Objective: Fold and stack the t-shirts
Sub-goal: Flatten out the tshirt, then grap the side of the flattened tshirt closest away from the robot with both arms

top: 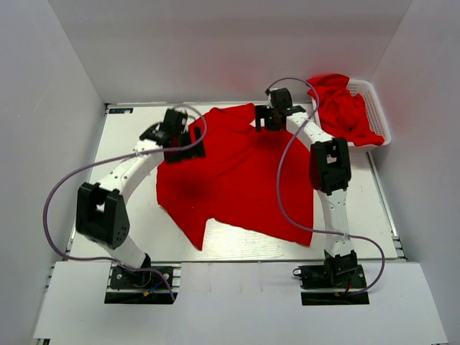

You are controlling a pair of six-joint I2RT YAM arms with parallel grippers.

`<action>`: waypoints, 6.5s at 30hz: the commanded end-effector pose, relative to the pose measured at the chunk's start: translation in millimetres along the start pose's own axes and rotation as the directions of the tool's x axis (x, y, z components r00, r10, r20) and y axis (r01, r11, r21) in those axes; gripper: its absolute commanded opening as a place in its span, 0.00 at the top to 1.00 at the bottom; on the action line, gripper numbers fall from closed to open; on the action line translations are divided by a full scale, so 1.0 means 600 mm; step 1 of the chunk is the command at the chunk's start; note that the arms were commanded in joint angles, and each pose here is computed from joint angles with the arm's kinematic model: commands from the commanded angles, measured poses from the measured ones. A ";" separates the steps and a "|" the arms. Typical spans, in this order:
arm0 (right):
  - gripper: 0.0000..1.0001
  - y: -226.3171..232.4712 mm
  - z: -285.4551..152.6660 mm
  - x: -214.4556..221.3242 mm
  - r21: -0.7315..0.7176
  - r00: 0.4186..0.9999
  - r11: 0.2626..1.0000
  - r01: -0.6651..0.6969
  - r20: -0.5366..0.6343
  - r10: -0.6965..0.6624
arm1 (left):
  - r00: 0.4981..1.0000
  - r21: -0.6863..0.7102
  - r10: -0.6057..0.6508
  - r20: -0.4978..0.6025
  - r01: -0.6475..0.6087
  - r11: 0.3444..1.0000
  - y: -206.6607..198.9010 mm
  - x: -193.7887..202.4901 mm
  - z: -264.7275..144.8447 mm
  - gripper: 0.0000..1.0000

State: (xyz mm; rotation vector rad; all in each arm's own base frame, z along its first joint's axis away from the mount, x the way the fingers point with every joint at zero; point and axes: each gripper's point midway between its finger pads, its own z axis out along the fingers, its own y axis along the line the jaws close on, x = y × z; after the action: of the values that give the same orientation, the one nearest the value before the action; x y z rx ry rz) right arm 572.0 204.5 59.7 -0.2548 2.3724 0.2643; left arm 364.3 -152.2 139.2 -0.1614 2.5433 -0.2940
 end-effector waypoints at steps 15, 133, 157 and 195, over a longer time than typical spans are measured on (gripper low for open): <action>0.10 -0.063 -0.261 0.221 0.322 0.921 0.889 -0.327 -0.103 0.376 | 0.961 -0.221 0.258 0.097 -0.232 0.947 -0.004 -0.215 0.276 0.00; 0.10 -0.094 -0.389 0.369 0.387 0.917 0.859 -0.335 -0.075 0.392 | 0.963 -0.202 0.143 -0.230 -0.191 0.961 -0.019 0.371 0.003 0.52; 0.10 -0.094 -0.423 0.394 0.387 0.912 0.856 -0.341 -0.083 0.401 | 0.942 -0.276 0.157 -0.298 -0.242 0.930 -0.003 0.379 -0.013 1.00; 0.16 -0.100 -0.313 0.438 0.416 0.867 0.804 -0.424 -0.069 0.493 | 0.941 -0.268 0.165 -0.295 -0.247 0.931 -0.008 0.371 -0.021 1.00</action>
State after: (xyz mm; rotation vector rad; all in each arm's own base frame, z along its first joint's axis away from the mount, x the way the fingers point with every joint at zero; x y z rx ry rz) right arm 278.2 73.1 17.4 0.4734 2.5573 0.0149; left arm 168.4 -191.3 20.5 0.0456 2.8627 0.2016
